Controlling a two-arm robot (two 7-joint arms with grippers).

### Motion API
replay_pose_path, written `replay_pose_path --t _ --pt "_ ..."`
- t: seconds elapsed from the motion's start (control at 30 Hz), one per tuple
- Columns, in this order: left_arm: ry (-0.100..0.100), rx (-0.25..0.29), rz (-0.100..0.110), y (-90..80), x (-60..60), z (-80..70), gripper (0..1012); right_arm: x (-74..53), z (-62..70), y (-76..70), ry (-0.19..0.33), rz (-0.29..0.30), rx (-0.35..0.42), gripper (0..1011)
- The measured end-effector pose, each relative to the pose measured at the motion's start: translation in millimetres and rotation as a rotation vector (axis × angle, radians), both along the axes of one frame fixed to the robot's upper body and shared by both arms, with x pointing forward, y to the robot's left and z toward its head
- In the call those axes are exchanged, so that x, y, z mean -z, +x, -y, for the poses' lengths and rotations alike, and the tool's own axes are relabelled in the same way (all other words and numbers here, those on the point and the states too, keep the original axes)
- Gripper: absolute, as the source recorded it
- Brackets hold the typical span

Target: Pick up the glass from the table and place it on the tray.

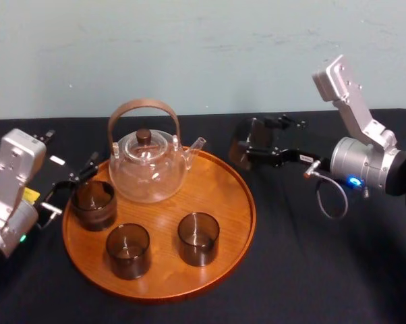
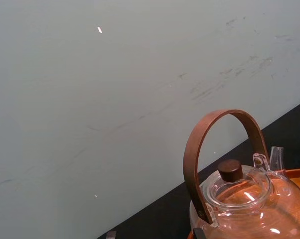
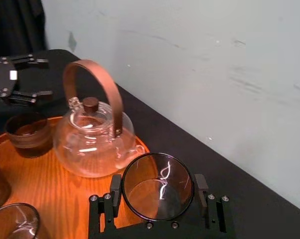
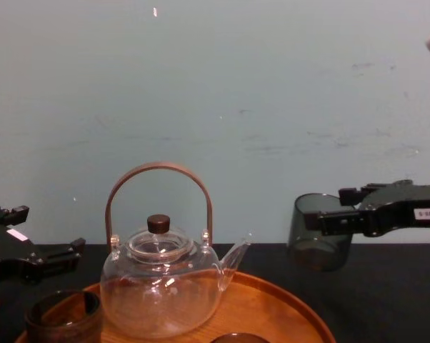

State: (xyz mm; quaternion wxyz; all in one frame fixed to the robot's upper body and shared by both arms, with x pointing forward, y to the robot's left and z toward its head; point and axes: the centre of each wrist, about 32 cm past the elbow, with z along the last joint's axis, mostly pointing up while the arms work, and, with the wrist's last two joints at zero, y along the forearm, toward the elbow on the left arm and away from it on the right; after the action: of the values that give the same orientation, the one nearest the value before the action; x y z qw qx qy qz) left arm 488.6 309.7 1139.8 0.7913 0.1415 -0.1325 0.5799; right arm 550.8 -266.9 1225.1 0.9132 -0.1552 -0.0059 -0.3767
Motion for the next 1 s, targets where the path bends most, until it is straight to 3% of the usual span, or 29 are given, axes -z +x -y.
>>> replay_pose_path --t 0.37,1.0 --pt "0.0 0.0 0.0 0.0 0.0 0.0 1001 1.4 -12.1 1.8 -0.01 -0.004 -0.076 890" --pt "0.0 0.0 0.0 0.0 0.0 0.0 1001 19.2 -35.6 14.0 -0.024 -0.031 -0.163 890"
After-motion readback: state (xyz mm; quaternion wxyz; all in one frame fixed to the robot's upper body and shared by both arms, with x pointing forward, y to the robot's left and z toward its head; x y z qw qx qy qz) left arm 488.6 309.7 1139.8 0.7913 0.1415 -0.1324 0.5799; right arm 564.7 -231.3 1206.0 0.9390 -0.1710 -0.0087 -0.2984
